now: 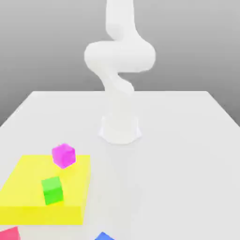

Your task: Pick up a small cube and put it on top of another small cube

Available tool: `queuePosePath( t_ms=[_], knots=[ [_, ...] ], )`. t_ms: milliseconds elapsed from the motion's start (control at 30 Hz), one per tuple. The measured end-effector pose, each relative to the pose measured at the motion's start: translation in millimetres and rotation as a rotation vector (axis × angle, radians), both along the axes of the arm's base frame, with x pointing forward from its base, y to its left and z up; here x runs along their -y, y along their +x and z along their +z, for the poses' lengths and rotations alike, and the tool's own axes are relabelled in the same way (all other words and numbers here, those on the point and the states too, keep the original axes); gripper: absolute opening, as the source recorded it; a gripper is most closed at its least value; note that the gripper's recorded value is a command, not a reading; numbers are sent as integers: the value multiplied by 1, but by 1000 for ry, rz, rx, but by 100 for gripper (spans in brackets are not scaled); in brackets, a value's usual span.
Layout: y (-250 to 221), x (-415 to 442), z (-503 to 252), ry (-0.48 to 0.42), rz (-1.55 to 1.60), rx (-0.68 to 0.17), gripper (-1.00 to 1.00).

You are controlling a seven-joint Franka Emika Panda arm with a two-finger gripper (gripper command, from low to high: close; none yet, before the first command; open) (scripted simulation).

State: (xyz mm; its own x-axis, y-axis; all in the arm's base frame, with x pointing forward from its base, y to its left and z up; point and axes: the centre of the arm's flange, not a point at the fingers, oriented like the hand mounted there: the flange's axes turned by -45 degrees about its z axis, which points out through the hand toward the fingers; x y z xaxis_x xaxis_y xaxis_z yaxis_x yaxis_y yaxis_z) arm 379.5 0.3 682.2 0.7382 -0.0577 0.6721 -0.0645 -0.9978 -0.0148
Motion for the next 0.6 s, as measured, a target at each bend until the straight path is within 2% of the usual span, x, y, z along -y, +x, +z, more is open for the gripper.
queuePosePath(
  t_ms=[300,600],
  knots=[
    [100,10,-127,38,-183,-219,0],
    [156,29,-276,105,-350,-426,0]
  ],
)
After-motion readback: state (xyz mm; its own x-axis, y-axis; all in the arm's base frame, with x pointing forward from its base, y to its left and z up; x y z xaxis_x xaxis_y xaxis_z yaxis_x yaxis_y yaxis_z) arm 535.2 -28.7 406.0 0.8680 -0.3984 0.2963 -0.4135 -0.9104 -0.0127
